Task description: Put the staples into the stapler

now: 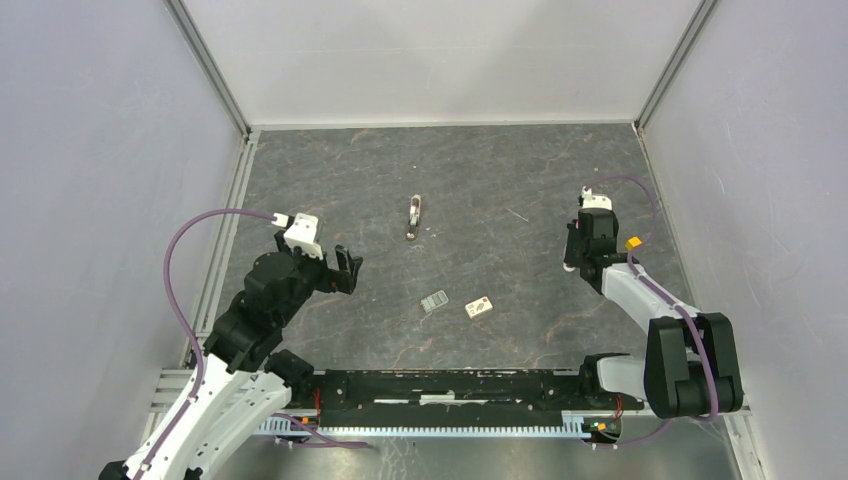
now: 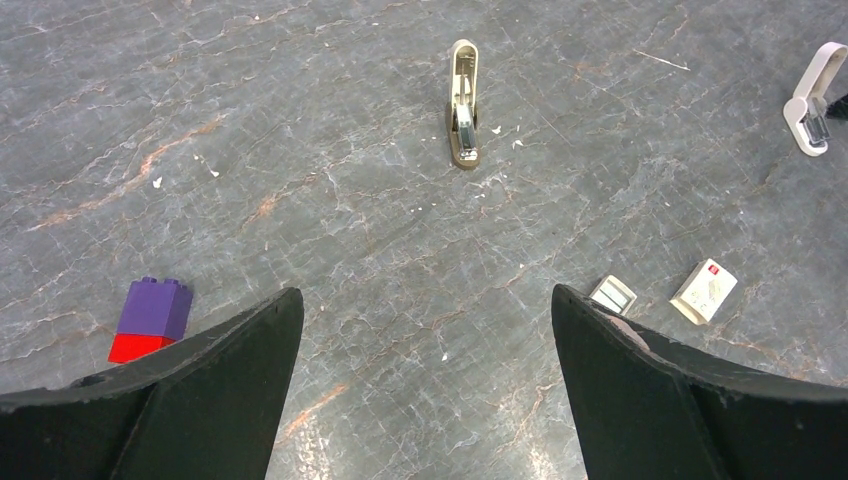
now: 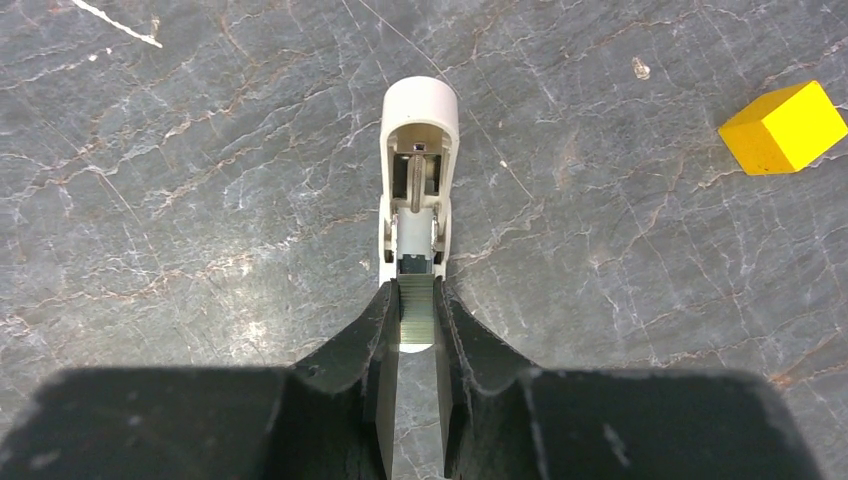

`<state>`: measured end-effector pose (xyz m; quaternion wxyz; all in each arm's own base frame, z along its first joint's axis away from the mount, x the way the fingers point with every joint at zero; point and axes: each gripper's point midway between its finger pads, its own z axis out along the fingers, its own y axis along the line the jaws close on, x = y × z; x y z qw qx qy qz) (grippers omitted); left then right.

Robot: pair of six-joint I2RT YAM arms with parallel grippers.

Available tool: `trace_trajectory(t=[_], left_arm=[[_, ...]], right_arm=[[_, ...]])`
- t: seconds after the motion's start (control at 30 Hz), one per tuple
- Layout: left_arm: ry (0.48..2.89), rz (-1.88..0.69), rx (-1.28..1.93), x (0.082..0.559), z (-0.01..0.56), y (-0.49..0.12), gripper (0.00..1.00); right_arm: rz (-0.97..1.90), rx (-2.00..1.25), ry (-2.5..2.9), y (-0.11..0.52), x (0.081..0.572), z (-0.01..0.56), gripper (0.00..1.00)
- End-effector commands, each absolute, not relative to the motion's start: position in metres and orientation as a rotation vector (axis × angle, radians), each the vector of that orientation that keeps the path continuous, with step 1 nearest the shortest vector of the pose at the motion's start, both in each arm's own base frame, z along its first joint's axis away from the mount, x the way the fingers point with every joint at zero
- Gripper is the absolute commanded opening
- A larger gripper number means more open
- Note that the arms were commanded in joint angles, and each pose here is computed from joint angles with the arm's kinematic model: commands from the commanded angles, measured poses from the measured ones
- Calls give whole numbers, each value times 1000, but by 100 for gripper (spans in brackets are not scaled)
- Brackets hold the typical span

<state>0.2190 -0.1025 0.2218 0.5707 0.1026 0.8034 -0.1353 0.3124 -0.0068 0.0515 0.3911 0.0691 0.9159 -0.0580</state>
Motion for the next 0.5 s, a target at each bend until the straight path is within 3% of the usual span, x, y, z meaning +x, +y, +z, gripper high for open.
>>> trace_trajectory(t=[0.0, 0.47], left_arm=[[1864, -270, 274, 223, 224, -99, 100], [1869, -266, 278, 225, 223, -100, 100]], right_arm=[[-107, 209, 2265, -5, 324, 59, 22], [-80, 234, 2279, -4, 321, 51, 22]])
